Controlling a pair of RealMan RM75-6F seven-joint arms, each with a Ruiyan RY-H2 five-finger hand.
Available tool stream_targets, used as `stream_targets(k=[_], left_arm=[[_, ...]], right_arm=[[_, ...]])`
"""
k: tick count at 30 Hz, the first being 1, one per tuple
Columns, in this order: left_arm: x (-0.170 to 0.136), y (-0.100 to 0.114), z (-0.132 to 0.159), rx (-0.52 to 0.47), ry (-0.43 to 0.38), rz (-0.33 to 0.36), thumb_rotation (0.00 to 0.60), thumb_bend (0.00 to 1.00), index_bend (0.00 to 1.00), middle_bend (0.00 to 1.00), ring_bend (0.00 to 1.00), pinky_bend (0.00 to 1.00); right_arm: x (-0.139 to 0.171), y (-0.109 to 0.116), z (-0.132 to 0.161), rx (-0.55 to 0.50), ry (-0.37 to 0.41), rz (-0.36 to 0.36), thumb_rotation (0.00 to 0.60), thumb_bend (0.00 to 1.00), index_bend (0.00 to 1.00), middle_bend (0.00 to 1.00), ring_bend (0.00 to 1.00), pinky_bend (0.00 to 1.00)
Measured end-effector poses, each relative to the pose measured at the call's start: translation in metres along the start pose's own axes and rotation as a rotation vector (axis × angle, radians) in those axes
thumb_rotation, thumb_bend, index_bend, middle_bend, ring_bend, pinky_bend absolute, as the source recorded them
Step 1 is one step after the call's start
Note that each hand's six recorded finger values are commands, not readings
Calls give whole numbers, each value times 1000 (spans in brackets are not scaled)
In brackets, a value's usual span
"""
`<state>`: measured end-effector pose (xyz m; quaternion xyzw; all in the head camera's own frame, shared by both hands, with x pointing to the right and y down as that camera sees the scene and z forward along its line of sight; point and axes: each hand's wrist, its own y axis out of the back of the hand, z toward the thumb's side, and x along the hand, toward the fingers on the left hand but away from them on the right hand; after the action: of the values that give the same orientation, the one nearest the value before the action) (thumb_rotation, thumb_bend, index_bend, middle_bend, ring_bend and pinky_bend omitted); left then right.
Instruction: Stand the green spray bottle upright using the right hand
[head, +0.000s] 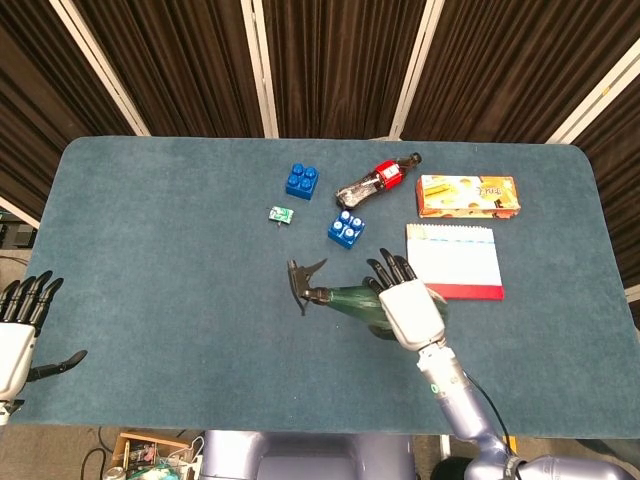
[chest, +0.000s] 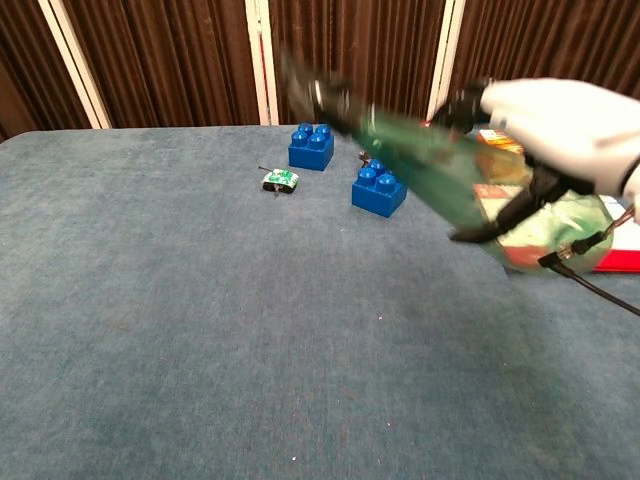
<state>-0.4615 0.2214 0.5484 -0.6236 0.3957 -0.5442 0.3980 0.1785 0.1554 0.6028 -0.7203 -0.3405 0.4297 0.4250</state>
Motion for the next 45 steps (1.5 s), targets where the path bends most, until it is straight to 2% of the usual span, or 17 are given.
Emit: stream_targets(k=[8,13,17,20,23,27,33,41,45], left_arm=[[0,0,-1,2,6,2,600,4,0,0,0,39],[1,-1,-2,7,9,-2,600,4,0,0,0,39],[1,-2,-1,10,10,-4,600,4,0,0,0,39],[2,-3,-1,12,12,-6,600,4,0,0,0,39],[2,-3,-2,13,14,-7,600,4,0,0,0,39],[2,-3,-2,13,15,-7,600,4,0,0,0,39],[2,-3,-2,11,16,-7,600,4,0,0,0,39],[2,-4,-2,11,13,-11,600,4,0,0,0,39],[2,-4,-2,10,13,-10,600,5,0,0,0,39]], right_arm=[[9,25,-5,-469,90,-171,600,599,1000,202,0,231],[17,27,-13,-647,151,-254,600,606,1000,201,0,232],[23,16,-19,-753,192,-315,600,607,1000,197,0,232],[26,6,-20,-797,208,-333,600,607,1000,193,0,232],[28,-8,-22,-820,215,-332,600,607,1000,193,0,232],[30,-28,-23,-800,212,-303,600,606,1000,194,0,232],[29,-61,-21,-740,201,-188,600,605,1000,194,0,232],[27,-83,-22,-638,177,-76,600,601,1000,193,0,232],[27,-81,-23,-608,173,-60,600,598,999,191,0,232]])
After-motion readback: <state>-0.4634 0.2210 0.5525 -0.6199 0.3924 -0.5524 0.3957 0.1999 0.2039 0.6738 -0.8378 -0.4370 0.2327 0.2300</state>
